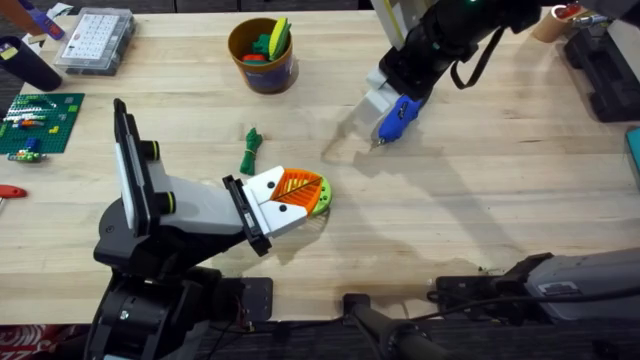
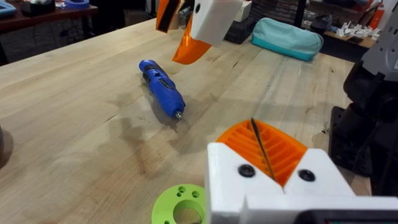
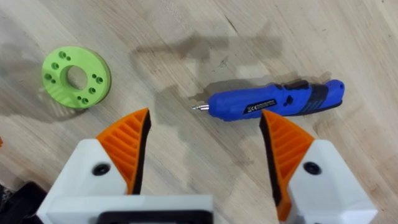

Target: Pick up the gripper from the table and insert it into the empty holder that is missing its gripper. Then pick up a screw, insert it into the mounting hole, and use the screwdriver to tighten it. Finally, clean up the table by picking up the vegetable and placing it into the bucket.

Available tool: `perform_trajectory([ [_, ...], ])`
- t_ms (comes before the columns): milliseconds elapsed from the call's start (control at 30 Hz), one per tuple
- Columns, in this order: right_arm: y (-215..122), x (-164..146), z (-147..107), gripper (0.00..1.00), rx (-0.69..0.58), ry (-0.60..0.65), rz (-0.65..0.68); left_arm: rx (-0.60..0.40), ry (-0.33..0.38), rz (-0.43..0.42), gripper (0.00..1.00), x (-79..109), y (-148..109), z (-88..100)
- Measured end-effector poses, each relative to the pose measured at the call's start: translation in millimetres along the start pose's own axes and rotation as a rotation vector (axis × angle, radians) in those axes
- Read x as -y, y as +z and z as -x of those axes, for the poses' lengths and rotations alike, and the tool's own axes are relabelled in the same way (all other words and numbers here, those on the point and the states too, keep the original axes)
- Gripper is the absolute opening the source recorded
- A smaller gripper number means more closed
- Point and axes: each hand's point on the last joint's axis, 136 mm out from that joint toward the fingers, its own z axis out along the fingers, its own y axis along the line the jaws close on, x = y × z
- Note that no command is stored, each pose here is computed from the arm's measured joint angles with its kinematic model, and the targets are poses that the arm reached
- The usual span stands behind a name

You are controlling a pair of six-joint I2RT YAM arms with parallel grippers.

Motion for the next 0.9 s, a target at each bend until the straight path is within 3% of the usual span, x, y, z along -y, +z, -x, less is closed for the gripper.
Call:
perform_trajectory([
  [233, 0.1, -0.5, -2.0, 0.974, -0.008, 0.000, 0.002, 0.010, 0.012, -0.001, 0.013, 0.0, 0.1, 2.4],
  [433, -6.5, -3.7, -18.5, 0.974, -0.061, 0.014, 0.015, 0.022, 0.029, -0.001, 0.013, 0.1, 0.1, 6.0],
  [900, -100.7, 5.0, -51.0, 0.974, 0.124, 0.173, -0.029, 0.024, 0.031, -0.001, 0.004, 0.0, 0.1, 6.5],
])
